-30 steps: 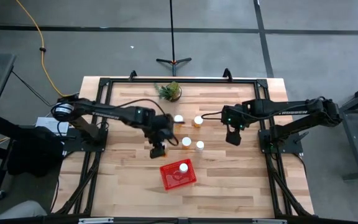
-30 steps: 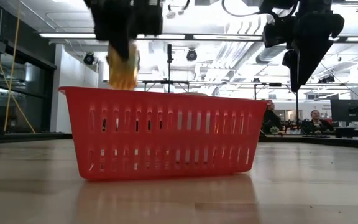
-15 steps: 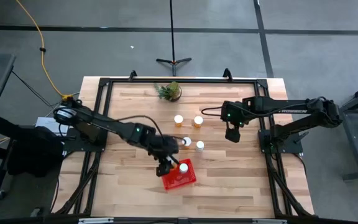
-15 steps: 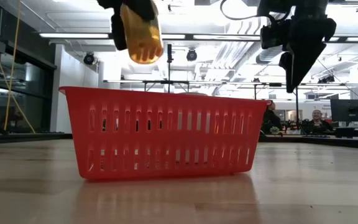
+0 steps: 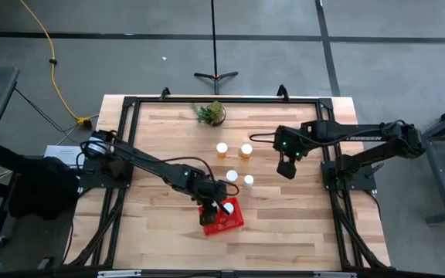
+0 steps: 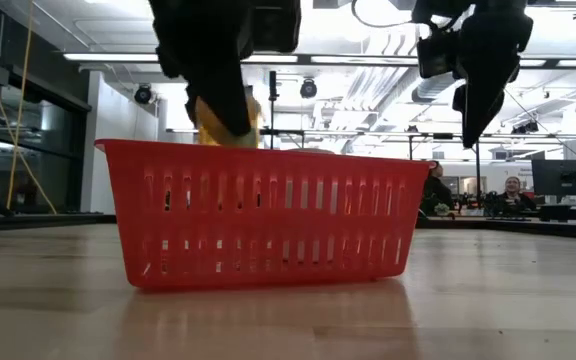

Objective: Pick and place pill bottles into a basket
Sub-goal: Put the top left orange pill bottle into the basket, then put the top right orange pill bottle into the basket

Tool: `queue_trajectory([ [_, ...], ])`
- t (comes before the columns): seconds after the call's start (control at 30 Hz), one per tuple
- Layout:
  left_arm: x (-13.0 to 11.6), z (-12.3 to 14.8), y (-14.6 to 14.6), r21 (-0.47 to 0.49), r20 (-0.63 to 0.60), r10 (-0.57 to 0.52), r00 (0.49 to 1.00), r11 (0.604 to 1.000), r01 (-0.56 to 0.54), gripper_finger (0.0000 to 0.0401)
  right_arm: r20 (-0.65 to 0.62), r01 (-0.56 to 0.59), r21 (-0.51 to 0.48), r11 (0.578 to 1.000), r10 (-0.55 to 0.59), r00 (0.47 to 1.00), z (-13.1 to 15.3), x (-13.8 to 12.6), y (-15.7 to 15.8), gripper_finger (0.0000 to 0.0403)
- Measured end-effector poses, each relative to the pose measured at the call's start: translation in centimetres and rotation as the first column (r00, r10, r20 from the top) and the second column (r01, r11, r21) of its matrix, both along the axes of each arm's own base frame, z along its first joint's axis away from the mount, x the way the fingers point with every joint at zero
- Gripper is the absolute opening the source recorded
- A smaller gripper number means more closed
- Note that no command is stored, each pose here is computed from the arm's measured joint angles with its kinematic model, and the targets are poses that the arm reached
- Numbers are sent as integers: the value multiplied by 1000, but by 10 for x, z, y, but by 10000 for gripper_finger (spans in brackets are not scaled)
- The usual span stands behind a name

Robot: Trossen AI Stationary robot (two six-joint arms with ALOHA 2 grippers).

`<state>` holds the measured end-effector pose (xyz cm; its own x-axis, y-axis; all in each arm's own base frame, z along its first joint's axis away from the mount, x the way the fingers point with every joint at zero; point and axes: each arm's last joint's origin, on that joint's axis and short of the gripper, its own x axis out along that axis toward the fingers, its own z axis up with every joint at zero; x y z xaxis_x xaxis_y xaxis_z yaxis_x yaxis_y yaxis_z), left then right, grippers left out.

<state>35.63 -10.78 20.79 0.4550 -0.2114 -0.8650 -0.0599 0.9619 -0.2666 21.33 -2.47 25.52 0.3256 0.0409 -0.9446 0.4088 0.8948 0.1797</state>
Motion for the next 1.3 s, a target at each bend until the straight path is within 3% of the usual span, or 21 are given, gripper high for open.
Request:
queue_trajectory([
  [0.33,5,-21,-1,55,-45,-51,998,997,54,235,55,12,18,1000,-13,998,2,6,7,305],
  [0.6,5,-11,1,91,6,-25,1000,996,24,294,53,1,19,1000,-2,999,2,6,9,305],
  [0.8,5,-10,1,91,16,-28,999,996,26,307,53,-8,16,1000,7,999,2,6,9,305],
  [0.9,8,0,0,103,22,-43,999,994,40,305,54,-17,12,1000,17,998,2,6,9,305],
  [1.13,22,47,14,235,71,-57,996,971,39,290,55,-46,1,999,46,997,2,6,9,305],
  [1.3,18,66,42,350,-31,-24,999,936,33,287,56,-55,-3,998,55,997,2,6,9,305],
])
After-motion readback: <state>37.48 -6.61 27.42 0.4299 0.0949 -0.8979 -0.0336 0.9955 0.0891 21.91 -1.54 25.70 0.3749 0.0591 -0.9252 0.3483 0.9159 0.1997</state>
